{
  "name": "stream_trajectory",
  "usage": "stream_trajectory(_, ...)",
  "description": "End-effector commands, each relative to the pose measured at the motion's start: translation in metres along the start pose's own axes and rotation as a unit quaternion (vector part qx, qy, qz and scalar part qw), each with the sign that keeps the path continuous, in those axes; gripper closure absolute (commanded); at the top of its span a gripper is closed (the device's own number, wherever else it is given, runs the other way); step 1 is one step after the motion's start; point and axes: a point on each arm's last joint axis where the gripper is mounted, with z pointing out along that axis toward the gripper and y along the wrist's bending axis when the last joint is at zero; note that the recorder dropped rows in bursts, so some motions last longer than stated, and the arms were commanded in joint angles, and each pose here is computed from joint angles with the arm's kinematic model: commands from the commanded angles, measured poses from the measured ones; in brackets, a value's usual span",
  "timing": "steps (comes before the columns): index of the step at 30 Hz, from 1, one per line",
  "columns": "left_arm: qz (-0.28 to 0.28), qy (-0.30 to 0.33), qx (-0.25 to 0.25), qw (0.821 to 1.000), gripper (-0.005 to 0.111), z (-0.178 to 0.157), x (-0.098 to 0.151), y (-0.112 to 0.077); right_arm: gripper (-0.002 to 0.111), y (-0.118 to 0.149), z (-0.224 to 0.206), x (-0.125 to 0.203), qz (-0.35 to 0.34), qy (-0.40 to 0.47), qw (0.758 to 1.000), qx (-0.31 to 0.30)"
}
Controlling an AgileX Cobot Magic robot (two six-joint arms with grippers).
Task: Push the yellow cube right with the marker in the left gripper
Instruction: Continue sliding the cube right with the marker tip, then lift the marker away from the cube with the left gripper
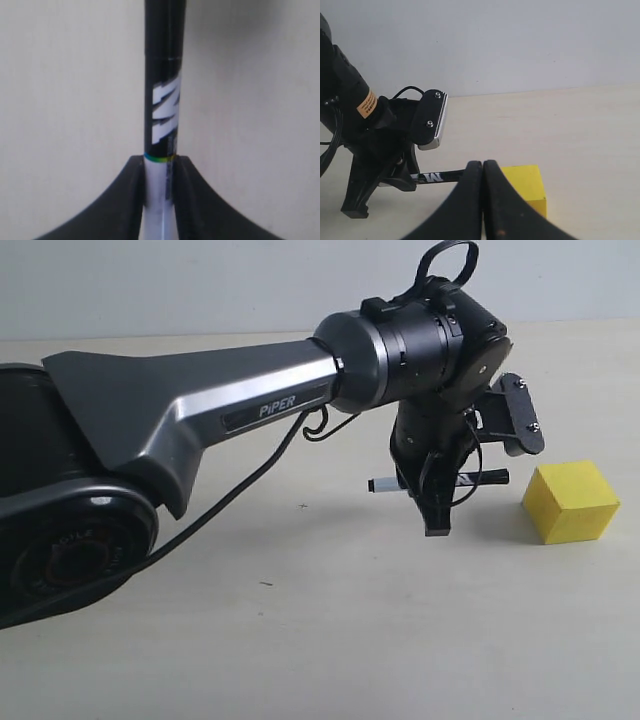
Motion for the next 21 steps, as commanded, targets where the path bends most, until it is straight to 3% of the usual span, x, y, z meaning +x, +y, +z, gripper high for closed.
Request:
stream_trajectory(1,0.000,-0.017,-0.001,1.000,0.107,-0.001,-0.004,0.001,0.108,0.000,0.000,0.001,-0.002,-0.003,1.000,0.002)
stream_trajectory(21,-0.025,-0.089,-0.028,0.995,0.107,0.010,-0.020,0.001,0.108,0.000,0.000,0.001,-0.002,-0.003,1.000,0.002)
